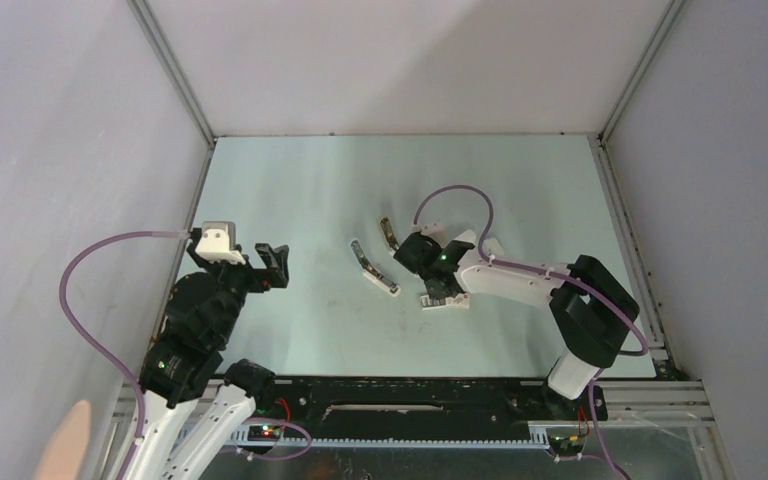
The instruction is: Load the staples into the stapler
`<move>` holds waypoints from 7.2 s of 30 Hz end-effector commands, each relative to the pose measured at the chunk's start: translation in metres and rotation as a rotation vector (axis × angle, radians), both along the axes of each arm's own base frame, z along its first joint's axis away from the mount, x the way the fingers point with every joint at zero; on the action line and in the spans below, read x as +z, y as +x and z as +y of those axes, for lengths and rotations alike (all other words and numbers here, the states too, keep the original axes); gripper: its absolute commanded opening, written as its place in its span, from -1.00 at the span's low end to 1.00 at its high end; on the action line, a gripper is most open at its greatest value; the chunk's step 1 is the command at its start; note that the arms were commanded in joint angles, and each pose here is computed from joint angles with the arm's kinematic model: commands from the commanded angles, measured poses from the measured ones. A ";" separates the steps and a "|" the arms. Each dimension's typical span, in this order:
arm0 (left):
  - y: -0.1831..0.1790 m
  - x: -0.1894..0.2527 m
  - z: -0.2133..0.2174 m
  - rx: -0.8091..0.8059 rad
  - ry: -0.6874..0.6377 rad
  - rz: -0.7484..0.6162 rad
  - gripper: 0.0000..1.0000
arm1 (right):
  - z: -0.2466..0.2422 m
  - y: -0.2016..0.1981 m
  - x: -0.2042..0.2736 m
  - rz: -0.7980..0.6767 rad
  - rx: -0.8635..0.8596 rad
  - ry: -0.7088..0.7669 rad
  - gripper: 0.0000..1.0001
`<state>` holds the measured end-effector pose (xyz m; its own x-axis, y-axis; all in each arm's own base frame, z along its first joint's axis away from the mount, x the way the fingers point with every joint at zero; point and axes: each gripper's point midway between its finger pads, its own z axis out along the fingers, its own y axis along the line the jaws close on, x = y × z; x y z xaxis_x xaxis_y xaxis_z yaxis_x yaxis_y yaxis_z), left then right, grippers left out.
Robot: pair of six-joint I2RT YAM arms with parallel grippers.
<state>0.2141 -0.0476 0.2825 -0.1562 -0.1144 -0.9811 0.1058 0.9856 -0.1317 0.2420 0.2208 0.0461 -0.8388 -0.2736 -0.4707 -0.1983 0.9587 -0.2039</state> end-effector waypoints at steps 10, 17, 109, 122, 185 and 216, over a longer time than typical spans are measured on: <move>0.001 0.008 -0.005 -0.023 -0.009 -0.035 0.97 | 0.032 -0.003 -0.015 0.040 0.005 0.127 -0.27; 0.001 0.009 -0.005 -0.025 -0.010 -0.035 0.97 | 0.027 -0.005 -0.027 0.069 -0.027 0.108 -0.23; 0.001 0.009 -0.007 -0.037 -0.011 -0.039 0.97 | 0.040 -0.002 -0.022 0.068 -0.021 0.194 -0.41; 0.000 0.009 -0.007 -0.039 -0.012 -0.039 0.97 | 0.045 -0.004 -0.028 0.089 -0.016 0.204 -0.45; 0.005 0.004 -0.008 -0.035 -0.002 -0.015 0.97 | 0.082 0.011 0.060 -0.077 0.315 0.342 -0.74; 0.014 -0.006 -0.006 -0.012 0.017 0.035 0.97 | 0.094 0.105 0.027 -0.192 0.632 0.402 -0.74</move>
<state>0.2237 -0.0518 0.2699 -0.2142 -0.0940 -0.9722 0.1044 0.9874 -0.1185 0.3295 0.3033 0.0586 -0.5439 -0.4671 -0.6972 -0.6957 0.7155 0.0634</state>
